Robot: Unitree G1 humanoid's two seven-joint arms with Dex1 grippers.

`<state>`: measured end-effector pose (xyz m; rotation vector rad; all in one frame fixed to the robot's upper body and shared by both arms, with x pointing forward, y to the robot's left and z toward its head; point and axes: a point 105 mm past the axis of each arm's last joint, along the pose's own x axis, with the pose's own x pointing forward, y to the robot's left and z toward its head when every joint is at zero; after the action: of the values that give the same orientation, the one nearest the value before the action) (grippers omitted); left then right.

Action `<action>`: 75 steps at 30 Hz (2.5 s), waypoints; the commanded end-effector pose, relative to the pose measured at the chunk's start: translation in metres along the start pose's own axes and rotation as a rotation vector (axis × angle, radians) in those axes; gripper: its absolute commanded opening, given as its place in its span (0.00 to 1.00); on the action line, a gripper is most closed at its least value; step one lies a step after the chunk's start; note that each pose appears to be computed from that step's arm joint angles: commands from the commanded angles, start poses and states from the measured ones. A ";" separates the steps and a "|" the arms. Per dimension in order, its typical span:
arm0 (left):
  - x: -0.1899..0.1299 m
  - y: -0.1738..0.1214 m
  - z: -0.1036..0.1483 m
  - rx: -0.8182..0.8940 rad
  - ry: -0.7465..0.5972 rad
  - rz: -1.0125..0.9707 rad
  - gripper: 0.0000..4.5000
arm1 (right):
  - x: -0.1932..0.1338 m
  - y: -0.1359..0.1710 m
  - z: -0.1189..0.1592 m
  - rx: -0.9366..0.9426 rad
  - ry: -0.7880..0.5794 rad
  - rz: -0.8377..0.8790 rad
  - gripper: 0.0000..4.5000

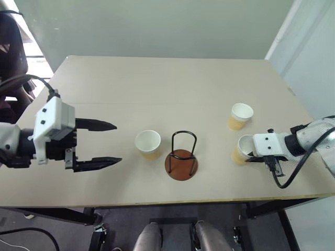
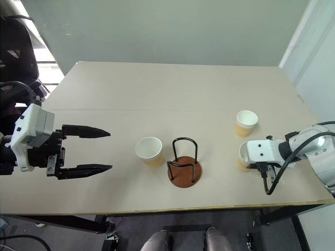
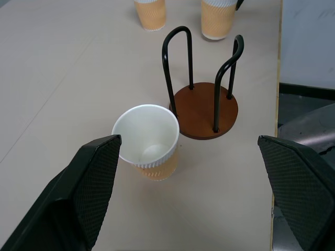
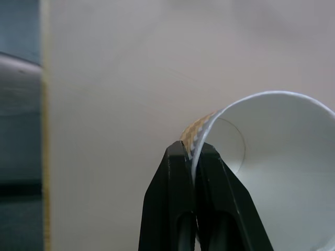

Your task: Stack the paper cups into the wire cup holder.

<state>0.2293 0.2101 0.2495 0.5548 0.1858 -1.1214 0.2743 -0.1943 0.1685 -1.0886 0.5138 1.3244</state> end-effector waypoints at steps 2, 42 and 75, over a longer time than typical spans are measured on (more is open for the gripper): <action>-0.006 0.003 0.007 0.036 0.001 0.029 1.00 | -0.065 -0.035 0.066 -0.143 -0.216 -0.120 0.01; -0.009 0.001 0.005 0.030 0.023 0.068 1.00 | 0.008 -0.023 0.144 -0.325 -0.431 0.119 0.01; -0.006 0.006 0.006 0.043 0.020 0.061 1.00 | -0.053 -0.138 0.020 -0.074 -0.056 -0.360 0.99</action>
<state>0.2310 0.2168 0.2511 0.5596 0.1926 -1.0595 0.3814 -0.1856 0.2722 -1.1033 0.2023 1.0640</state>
